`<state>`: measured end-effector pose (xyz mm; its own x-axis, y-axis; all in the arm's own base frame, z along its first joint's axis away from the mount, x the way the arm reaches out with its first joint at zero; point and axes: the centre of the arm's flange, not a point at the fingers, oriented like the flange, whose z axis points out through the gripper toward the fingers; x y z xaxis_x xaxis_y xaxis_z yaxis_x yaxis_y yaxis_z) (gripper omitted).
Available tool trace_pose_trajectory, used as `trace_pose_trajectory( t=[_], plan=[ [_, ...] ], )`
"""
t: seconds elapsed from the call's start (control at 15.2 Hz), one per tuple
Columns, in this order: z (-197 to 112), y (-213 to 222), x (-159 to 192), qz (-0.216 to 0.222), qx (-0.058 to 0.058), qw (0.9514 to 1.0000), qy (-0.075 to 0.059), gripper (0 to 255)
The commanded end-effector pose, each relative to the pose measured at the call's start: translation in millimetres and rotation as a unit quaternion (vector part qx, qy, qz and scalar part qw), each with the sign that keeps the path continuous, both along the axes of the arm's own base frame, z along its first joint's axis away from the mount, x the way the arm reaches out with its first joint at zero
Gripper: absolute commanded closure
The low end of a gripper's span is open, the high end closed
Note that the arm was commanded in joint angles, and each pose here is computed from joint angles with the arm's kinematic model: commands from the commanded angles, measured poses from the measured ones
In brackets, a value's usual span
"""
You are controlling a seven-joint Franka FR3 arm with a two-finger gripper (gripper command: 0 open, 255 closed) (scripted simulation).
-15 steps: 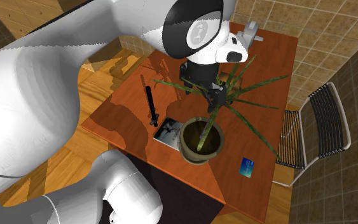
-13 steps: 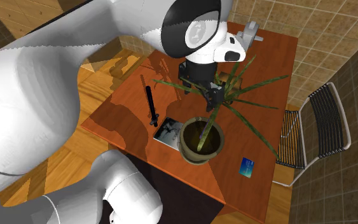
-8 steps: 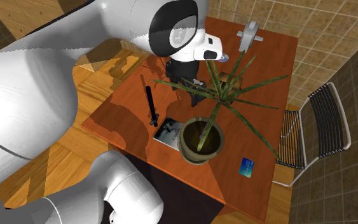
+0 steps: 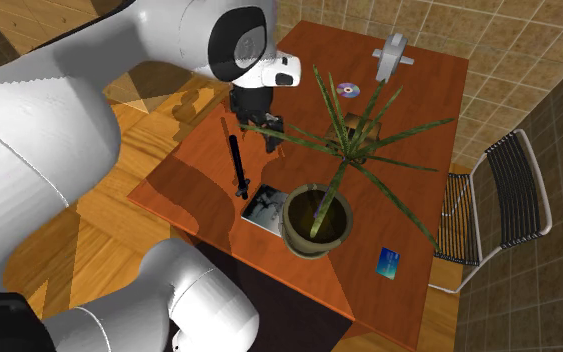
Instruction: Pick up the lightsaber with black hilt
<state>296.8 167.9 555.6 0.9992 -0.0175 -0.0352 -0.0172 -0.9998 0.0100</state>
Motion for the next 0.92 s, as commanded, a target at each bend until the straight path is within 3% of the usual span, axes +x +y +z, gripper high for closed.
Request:
trace_pose_trajectory(
  t=[0.0,0.33,0.86],
  plan=[
    [-9.0,23.9,-2.9,0.004,0.002,1.0,0.004,0],
    [-28.9,77.8,-7.4,0.013,0.007,0.9998,0.012,0],
    [-68.9,77.8,-7.4,0.013,0.007,0.9998,0.012,0]
  ],
)
